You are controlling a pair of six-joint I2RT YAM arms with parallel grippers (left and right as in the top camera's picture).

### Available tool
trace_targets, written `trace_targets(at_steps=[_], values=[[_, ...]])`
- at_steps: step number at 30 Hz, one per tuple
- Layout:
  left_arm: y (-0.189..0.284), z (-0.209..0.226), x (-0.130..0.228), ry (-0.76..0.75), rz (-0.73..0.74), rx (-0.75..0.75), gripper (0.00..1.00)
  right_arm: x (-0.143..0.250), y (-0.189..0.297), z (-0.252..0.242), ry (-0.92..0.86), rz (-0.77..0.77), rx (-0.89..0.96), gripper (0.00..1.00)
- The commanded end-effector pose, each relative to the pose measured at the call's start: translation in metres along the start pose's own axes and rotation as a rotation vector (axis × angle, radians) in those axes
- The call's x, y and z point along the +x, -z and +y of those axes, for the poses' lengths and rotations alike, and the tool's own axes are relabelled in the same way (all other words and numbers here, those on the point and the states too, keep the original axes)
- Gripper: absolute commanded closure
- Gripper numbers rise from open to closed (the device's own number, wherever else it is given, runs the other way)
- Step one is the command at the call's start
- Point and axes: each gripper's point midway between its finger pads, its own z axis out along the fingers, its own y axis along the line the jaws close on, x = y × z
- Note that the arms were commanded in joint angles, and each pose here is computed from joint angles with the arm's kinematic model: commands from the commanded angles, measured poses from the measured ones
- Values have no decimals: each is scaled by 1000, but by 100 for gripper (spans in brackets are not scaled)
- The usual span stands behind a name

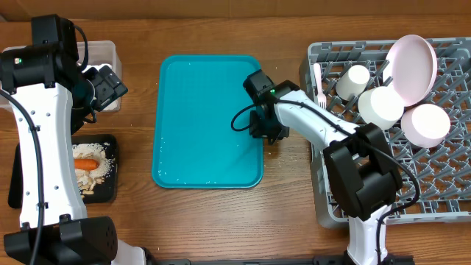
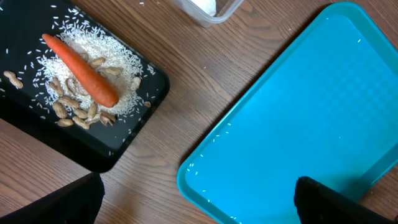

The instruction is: Sort waste into correct bins and load items into the dishwasher rack

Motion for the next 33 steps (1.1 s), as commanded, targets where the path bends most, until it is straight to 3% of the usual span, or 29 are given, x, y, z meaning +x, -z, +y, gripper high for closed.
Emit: trace_targets(at_steps=[1,5,8,17,19,24,33], values=[[3,0,-2,21,-9,9,0,-19,40,7,-6,-96,-44,51],[3,0,-2,21,-9,9,0,-22,91,9,-6,-185,-104,21],[3,0,-2,21,-9,9,0,-13,132,2,-8,-230,-133,8],[3,0,-2,21,-9,9,0,53,248,-42,-13,-339,-206,7],[3,0,-2,21,-9,9,0,75,272,-60,-28,-372,-217,1],[3,0,-2,21,-9,9,0,137,325,-132,-192,-538,-190,0],[3,0,-2,21,-9,9,0,224,384,-191,-248,-857,-459,0]])
